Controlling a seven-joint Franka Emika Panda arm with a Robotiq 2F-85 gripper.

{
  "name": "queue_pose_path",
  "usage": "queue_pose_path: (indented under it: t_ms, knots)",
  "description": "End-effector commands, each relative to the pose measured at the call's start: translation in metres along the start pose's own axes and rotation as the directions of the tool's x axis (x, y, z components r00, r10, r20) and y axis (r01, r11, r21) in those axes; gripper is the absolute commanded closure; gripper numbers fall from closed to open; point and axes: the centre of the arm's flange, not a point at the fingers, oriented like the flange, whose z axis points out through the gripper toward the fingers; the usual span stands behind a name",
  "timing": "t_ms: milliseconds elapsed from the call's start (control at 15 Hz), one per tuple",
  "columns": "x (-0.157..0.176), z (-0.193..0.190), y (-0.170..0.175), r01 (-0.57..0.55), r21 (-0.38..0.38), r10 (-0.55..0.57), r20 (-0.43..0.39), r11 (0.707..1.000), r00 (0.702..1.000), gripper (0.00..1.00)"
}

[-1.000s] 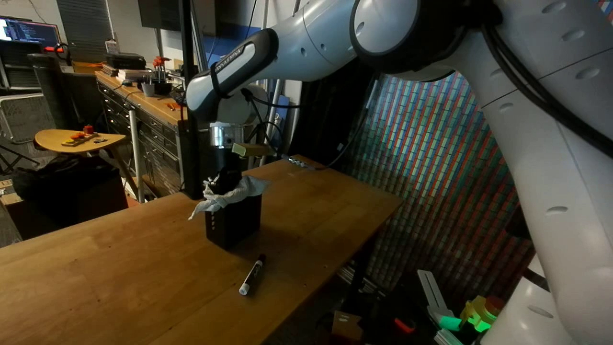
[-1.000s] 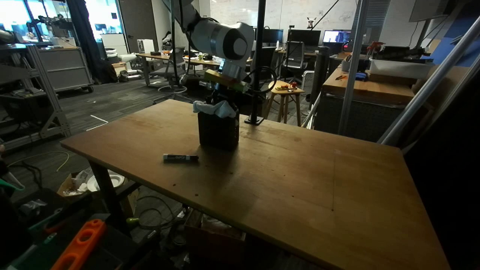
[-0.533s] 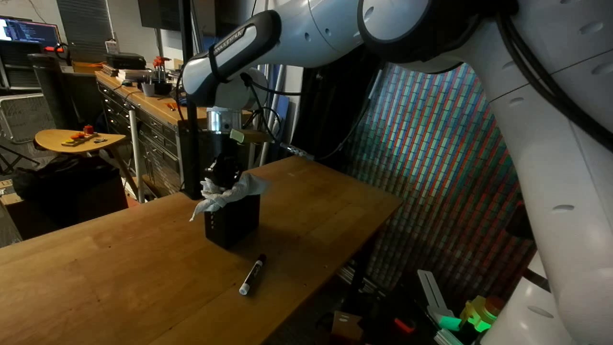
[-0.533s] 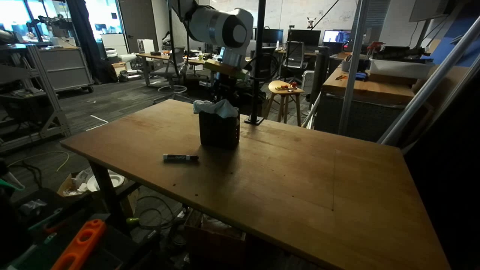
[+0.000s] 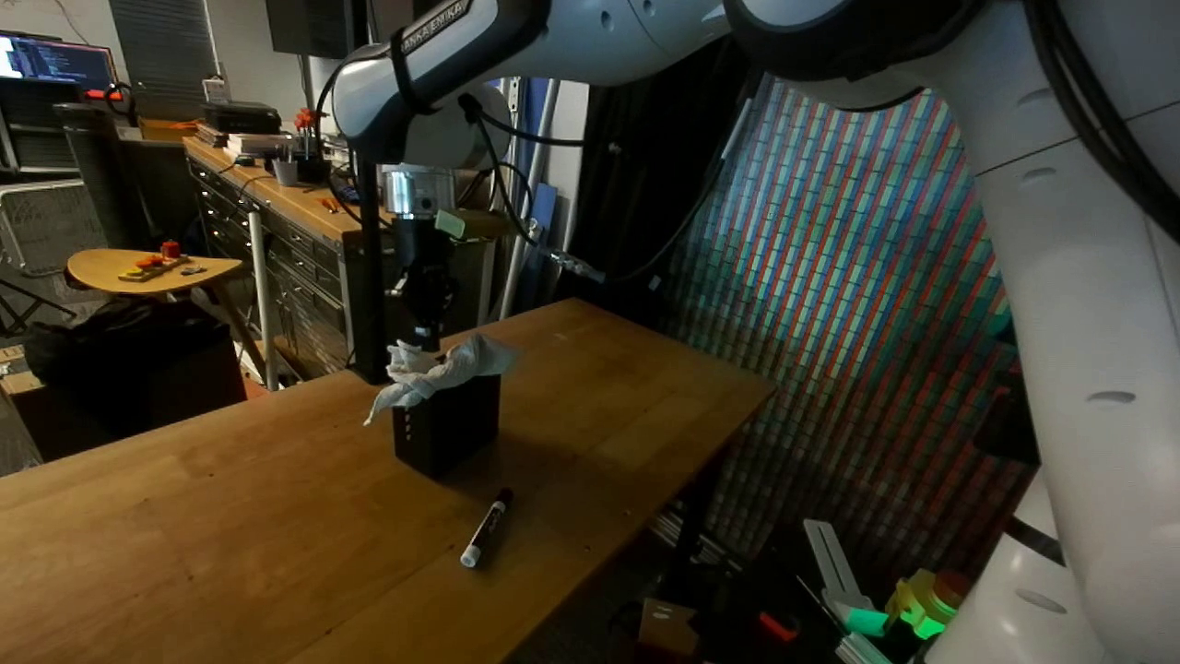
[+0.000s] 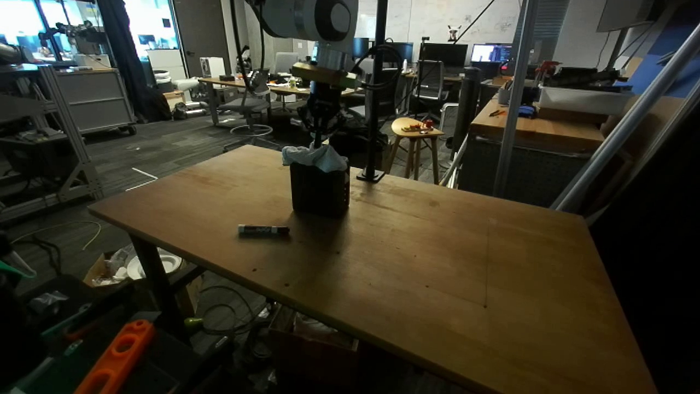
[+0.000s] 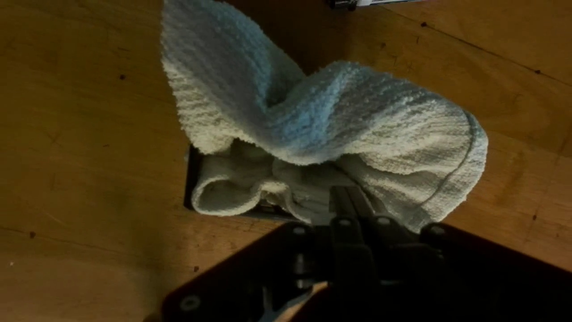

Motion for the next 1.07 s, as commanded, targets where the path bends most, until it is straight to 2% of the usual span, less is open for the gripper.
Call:
queue_pose_path:
  t_ms: [0,533,800,1000]
  knots:
    - [-0.021,-0.019,-0.008,0.007,-0.055,-0.007,-0.002,0.998,1.0,0.97]
    - [-0.025,-0.035,-0.017,-0.007,-0.173,-0.001,-0.048,0.985,0.999,0.97]
    - [-0.025,-0.041,-0.029,-0.068,-0.24,0.056,-0.057,0.968,0.997,0.97]
    - [-0.029,-0.034,-0.037,-0.12,-0.244,0.11,-0.054,0.962,0.993,0.97]
